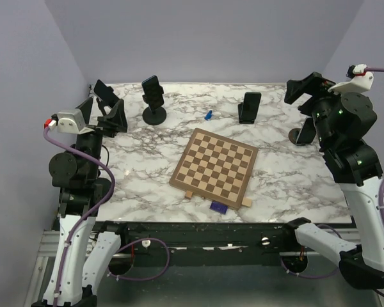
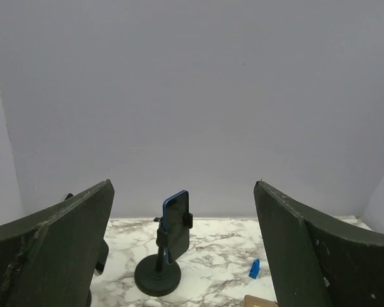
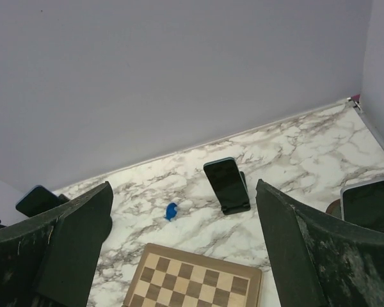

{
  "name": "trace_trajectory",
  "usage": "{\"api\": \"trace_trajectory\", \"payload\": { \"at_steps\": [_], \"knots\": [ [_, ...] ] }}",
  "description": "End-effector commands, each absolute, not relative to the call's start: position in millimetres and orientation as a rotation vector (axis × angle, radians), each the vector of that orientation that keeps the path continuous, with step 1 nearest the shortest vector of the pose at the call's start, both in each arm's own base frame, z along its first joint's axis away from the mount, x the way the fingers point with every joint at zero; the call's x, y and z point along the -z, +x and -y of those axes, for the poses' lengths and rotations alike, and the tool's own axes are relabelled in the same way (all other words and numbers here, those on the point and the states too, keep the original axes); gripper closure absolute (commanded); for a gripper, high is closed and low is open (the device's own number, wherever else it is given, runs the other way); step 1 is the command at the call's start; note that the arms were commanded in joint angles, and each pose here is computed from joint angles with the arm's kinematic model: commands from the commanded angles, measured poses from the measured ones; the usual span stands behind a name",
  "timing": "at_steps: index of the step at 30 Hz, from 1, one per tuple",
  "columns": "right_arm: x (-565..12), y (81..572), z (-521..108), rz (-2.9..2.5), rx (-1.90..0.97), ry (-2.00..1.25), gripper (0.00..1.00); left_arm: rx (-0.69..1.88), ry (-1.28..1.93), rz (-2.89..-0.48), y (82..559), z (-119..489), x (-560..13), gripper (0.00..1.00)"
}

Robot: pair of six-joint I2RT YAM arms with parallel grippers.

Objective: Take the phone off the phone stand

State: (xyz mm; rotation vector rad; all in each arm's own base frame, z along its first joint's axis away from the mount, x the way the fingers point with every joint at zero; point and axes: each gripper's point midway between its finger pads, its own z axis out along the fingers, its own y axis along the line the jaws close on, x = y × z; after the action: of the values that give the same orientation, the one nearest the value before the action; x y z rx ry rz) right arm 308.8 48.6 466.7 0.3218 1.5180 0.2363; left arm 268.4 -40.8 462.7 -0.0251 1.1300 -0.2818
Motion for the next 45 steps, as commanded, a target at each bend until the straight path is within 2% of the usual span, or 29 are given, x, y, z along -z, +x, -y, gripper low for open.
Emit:
{"api": "trace_trajectory", "payload": {
  "at_steps": [1, 11, 25, 35, 39, 45],
  "knots": [
    [-464.5, 308.5, -54.6, -1.543, -0.275, 0.319, 0.0, 0.291, 0.007, -1.106, 258.0, 46.2, -468.9, 0.02],
    [-428.5, 331.6, -70.4, -1.66, -0.269, 0.274, 0.0, 0.335, 0.018, -1.115, 251.1, 58.1, -471.2, 0.01],
    [-308.1, 429.2, -120.6, -1.942, -0.219, 0.087, 0.0, 0.459, 0.059, -1.181, 263.8, 85.1, -457.9, 0.01],
    [-215.8, 506.8, -113.0, -1.979, -0.252, 0.076, 0.0, 0.497, 0.099, -1.202, 266.1, 96.7, -455.1, 0.01],
    [-189.9, 527.5, -111.2, -1.993, -0.209, 0.067, 0.0, 0.503, 0.102, -1.212, 267.8, 98.4, -453.7, 0.01],
    [-183.0, 550.5, -113.5, -1.908, -0.202, 0.043, 0.0, 0.529, 0.12, -1.223, 269.8, 104.8, -450.8, 0.02]
  ]
}}
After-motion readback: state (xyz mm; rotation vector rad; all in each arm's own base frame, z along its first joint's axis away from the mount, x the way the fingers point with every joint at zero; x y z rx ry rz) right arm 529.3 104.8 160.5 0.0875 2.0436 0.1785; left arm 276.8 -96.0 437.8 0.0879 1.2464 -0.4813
